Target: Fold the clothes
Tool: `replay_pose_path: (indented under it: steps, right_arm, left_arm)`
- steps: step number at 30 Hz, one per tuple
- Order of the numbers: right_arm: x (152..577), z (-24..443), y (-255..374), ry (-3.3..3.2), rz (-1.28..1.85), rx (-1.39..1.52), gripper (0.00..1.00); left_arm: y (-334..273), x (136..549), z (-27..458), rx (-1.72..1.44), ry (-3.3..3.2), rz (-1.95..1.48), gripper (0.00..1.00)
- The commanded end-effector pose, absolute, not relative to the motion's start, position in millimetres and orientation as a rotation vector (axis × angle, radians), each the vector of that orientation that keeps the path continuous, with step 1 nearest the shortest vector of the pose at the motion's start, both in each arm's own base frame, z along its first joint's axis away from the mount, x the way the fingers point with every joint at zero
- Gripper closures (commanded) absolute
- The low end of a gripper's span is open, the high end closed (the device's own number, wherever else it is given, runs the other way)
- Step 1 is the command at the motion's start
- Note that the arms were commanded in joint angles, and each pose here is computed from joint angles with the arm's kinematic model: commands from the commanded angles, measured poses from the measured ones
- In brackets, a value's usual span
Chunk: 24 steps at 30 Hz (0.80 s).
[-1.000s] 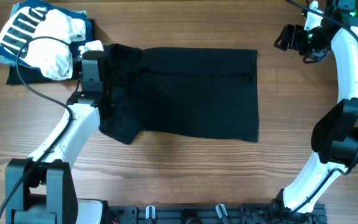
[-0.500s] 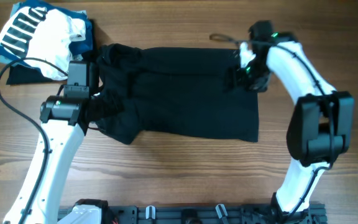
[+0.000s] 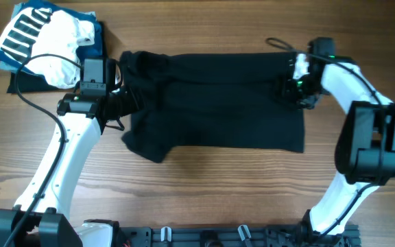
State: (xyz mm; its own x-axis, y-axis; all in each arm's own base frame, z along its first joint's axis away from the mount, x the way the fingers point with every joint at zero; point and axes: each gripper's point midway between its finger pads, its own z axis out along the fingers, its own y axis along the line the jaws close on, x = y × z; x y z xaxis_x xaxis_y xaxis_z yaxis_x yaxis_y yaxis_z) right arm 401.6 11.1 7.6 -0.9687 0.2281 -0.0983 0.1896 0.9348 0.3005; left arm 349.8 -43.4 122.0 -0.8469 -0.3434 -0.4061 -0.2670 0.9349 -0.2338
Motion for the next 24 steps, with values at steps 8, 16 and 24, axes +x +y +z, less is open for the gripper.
replay_pose_path:
  steps: [8,16,24]
  right_arm:
    - [353.1,189.0,-24.1,2.640,0.336,0.656,0.00]
    - [268.7,167.6,-36.0,2.743,0.141,1.084,0.13]
    - [254.6,103.3,-38.8,2.756,0.087,1.201,0.18]
  left_arm:
    - [-58.6,314.9,167.4,-0.551,2.760,-0.278,0.18]
    - [-87.0,220.8,75.7,-1.077,2.975,-0.128,0.41]
    - [-106.3,227.4,5.7,-1.044,2.932,-0.117,0.51]
